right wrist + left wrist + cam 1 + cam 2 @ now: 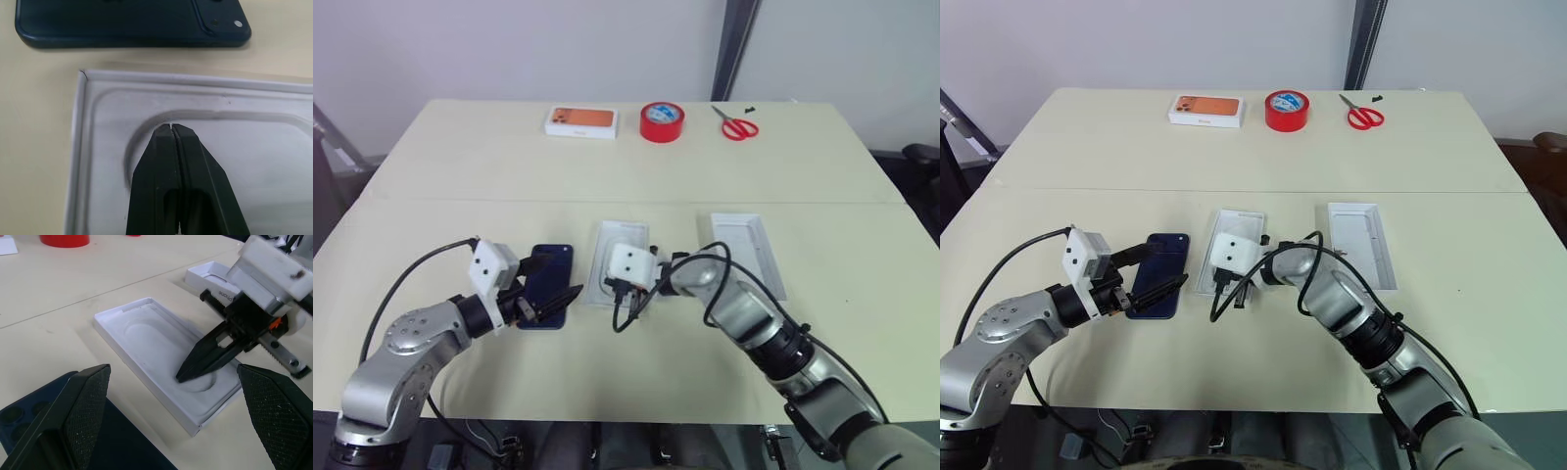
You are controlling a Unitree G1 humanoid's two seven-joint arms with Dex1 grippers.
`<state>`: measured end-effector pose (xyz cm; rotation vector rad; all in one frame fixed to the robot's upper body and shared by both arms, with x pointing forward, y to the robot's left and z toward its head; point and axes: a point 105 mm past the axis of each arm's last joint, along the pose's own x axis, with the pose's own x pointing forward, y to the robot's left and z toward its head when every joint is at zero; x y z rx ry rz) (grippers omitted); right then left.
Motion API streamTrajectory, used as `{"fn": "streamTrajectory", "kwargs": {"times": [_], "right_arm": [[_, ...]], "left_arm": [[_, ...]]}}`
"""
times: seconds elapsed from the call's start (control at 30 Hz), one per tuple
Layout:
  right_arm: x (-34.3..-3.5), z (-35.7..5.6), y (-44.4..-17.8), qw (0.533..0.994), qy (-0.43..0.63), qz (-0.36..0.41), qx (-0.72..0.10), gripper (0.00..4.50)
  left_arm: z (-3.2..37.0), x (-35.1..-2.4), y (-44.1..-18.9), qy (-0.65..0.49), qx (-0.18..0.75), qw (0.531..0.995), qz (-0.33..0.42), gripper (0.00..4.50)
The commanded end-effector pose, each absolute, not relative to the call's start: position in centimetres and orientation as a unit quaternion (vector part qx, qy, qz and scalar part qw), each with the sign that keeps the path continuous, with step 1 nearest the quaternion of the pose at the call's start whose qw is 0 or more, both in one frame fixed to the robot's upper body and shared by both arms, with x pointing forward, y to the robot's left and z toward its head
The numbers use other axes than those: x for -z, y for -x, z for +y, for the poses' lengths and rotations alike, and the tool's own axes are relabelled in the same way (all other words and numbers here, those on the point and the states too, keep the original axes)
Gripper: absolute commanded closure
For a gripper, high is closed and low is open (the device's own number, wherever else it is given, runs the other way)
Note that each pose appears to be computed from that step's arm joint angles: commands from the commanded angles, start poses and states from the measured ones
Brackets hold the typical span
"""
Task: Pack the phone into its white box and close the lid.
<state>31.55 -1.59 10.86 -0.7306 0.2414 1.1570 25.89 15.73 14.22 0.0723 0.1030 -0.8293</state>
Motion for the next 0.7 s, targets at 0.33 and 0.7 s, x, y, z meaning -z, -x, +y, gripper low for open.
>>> {"fn": "streamTrajectory", "kwargs": {"times": [0.33, 0.7], "right_arm": [[-16.3, -2.0, -31.0, 0.793, 0.316, 0.038, -0.519, 4.44], [-15.8, 4.9, -31.6, 0.777, 0.344, 0.058, -0.523, 4.48]], "left_arm": [[22.7, -15.9, -28.7, 0.040, 0.226, 0.970, 0.074, 0.15], [24.9, -12.7, -28.1, 0.124, 0.135, 0.951, 0.250, 0.08]]}}
